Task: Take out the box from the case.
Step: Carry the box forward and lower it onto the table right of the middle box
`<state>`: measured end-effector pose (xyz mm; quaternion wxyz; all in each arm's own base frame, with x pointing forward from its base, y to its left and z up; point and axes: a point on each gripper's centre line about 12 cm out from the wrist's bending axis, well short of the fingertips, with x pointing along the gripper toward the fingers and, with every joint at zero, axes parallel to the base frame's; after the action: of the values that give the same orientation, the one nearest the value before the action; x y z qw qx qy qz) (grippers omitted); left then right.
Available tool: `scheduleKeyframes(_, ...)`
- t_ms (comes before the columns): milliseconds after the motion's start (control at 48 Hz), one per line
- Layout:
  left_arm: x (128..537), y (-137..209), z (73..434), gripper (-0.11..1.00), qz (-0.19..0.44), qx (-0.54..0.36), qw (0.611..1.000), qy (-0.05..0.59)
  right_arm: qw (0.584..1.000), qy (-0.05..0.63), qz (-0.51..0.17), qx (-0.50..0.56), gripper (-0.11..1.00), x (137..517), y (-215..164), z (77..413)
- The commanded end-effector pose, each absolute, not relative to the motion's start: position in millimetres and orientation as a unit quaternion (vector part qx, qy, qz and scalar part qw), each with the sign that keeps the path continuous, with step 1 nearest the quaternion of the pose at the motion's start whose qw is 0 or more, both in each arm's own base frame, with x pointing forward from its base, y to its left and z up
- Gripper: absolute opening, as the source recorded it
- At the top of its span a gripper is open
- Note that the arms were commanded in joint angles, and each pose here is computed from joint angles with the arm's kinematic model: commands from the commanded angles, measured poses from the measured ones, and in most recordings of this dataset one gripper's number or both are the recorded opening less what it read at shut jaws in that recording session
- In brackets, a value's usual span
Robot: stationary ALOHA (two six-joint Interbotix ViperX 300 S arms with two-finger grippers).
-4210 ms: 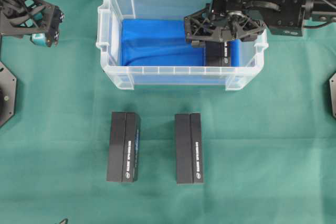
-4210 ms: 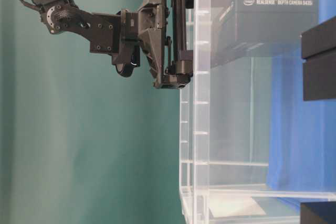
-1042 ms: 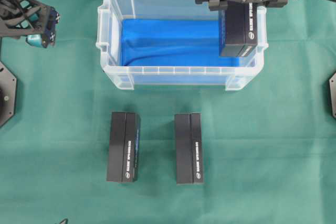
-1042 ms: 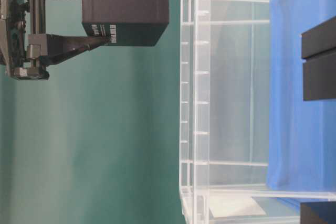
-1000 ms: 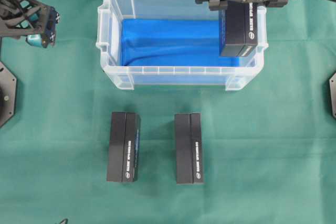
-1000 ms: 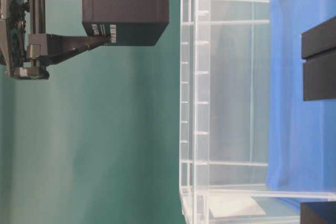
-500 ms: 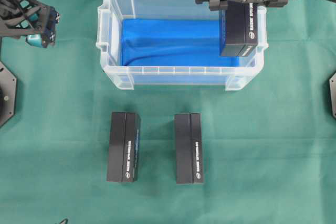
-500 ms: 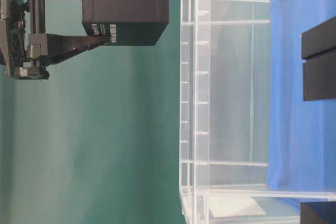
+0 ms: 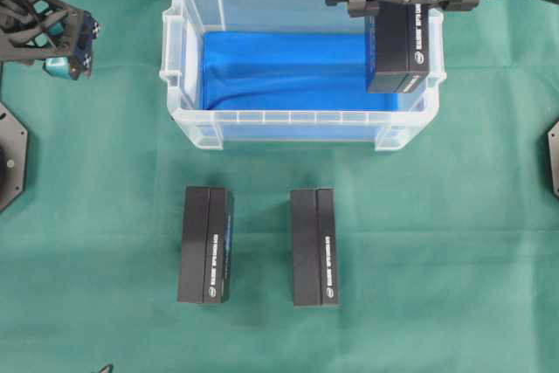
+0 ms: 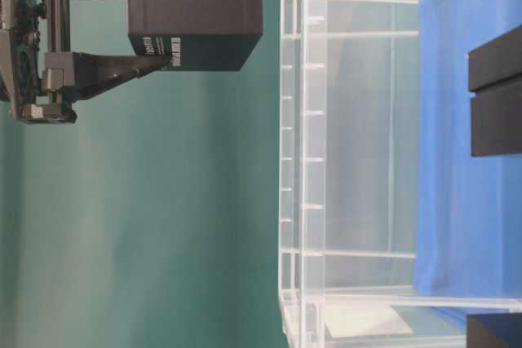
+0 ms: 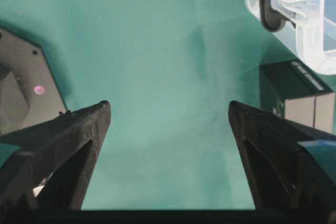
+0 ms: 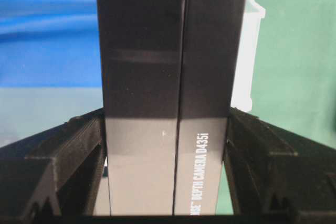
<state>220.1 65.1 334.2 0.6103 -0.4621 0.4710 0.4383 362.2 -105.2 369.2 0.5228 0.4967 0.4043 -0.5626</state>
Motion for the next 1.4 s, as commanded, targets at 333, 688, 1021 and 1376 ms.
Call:
scheduleKeyframes(333, 219.7, 63.9, 341.2, 0.97, 0.432, -0.466, 0.618, 0.463, 0.546, 0.385, -0.547, 0.505, 0.65, 354.2, -96.9, 393.2)
scheduleKeyframes(688, 220.0, 62.9, 341.2, 0.97, 0.43, -0.465, 0.619, 0.464, 0.552, 0.4, -0.541, 0.492, 0.65, 359.4, -51.9, 392.1)
scheduleKeyframes(1021, 220.8, 59.8, 341.2, 0.97, 0.428, -0.464, 0.621, 0.465, 0.555, 0.409, -0.536, 0.487, 0.65, 360.3, 9.1, 390.2)
scheduleKeyframes(1376, 221.7, 57.9, 340.8, 0.97, 0.426, -0.462, 0.622, 0.468, 0.555, 0.409, -0.525, 0.499, 0.65, 353.8, 73.0, 390.1)
